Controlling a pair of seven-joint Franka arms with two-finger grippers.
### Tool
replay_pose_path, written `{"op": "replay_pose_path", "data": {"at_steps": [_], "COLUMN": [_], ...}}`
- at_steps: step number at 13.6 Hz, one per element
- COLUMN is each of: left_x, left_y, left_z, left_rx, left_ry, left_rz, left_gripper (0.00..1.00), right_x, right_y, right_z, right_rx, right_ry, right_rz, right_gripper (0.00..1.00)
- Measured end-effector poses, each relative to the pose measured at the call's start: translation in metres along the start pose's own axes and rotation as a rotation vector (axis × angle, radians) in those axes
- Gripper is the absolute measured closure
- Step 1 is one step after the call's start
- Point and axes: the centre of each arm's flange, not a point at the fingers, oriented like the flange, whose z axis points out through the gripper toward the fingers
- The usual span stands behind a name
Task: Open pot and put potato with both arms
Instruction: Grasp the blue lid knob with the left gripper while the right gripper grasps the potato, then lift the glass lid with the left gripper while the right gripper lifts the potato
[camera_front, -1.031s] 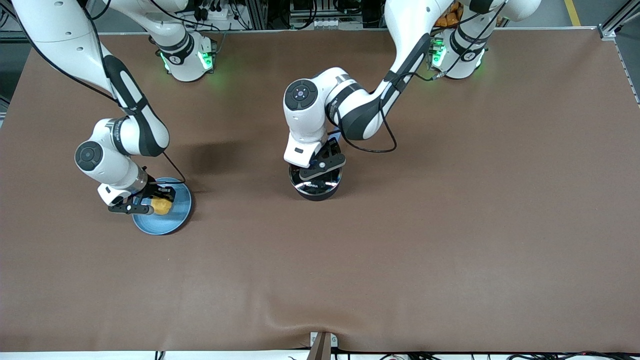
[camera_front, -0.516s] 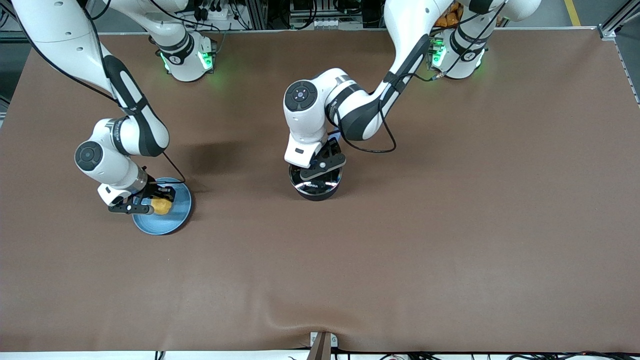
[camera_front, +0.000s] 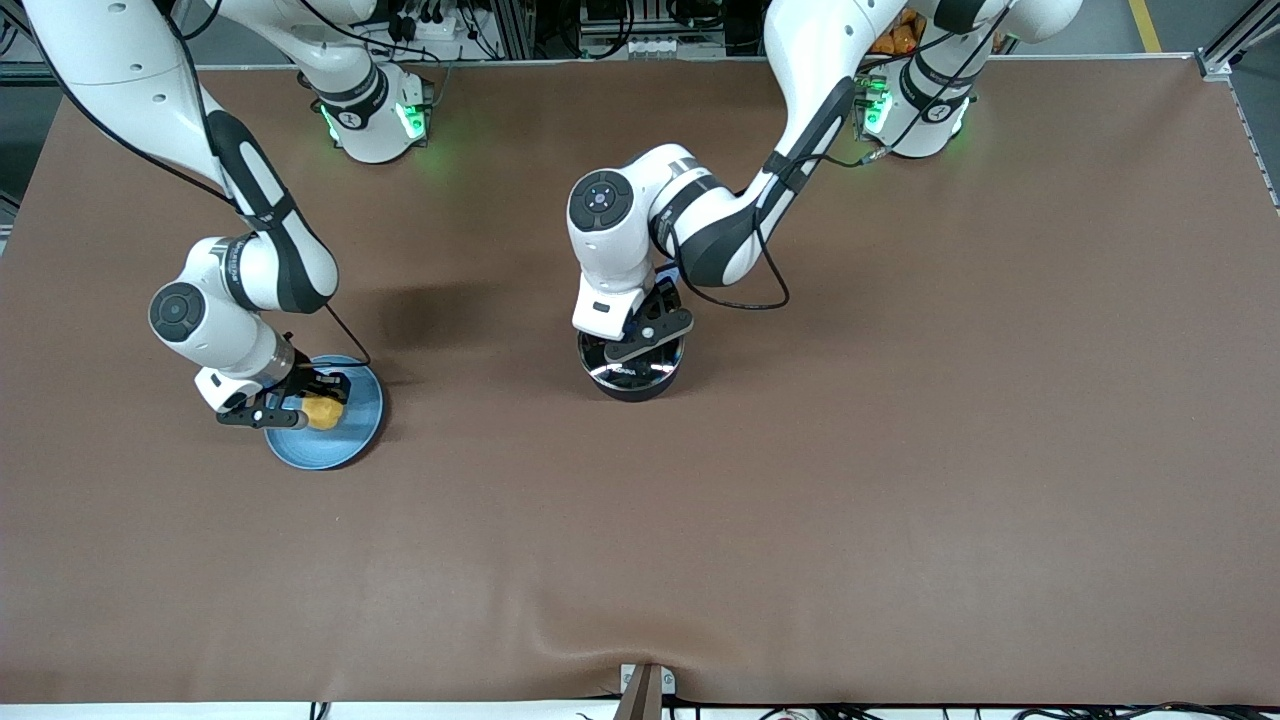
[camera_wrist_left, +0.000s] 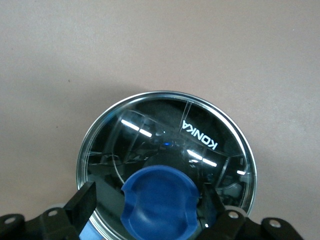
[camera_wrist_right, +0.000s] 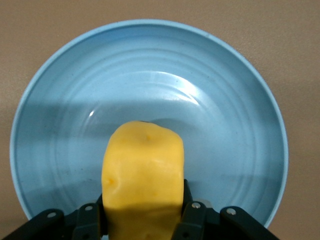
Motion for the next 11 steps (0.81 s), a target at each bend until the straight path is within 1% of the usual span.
{"op": "replay_pose_path", "data": {"at_steps": [2, 3, 7, 9, 11], "left_x": [0.000, 0.000, 0.005, 0.016, 0.038], "left_y": [0.001, 0.002, 0.003, 0.002, -0.007], "left_z": [-0.001, -0.002, -0.012, -0.036, -0.070], "left_rx": [-0.010, -0.013, -0.030, -0.065, -0.103], "left_ry": [-0.001, 0.000, 0.005, 0.018, 0.034], "left_rz": [-0.001, -0.001, -0.006, -0.022, -0.041], "left_gripper": [0.32, 0.40, 0.40, 0.40, 0.40], "right_x": [0.000, 0.000, 0.000, 0.000, 0.000], "right_y": [0.000, 0.000, 0.000, 0.000, 0.001], "right_z": [0.000, 0.000, 0.000, 0.000, 0.000], "right_rx": [0.000, 0.000, 0.000, 0.000, 0.000], "right_ry": [0.000, 0.000, 0.000, 0.000, 0.000], "right_rz": [0.000, 0.000, 0.000, 0.000, 0.000], "right_gripper": [0.48, 0.48, 0.48, 0.48, 0.48]}}
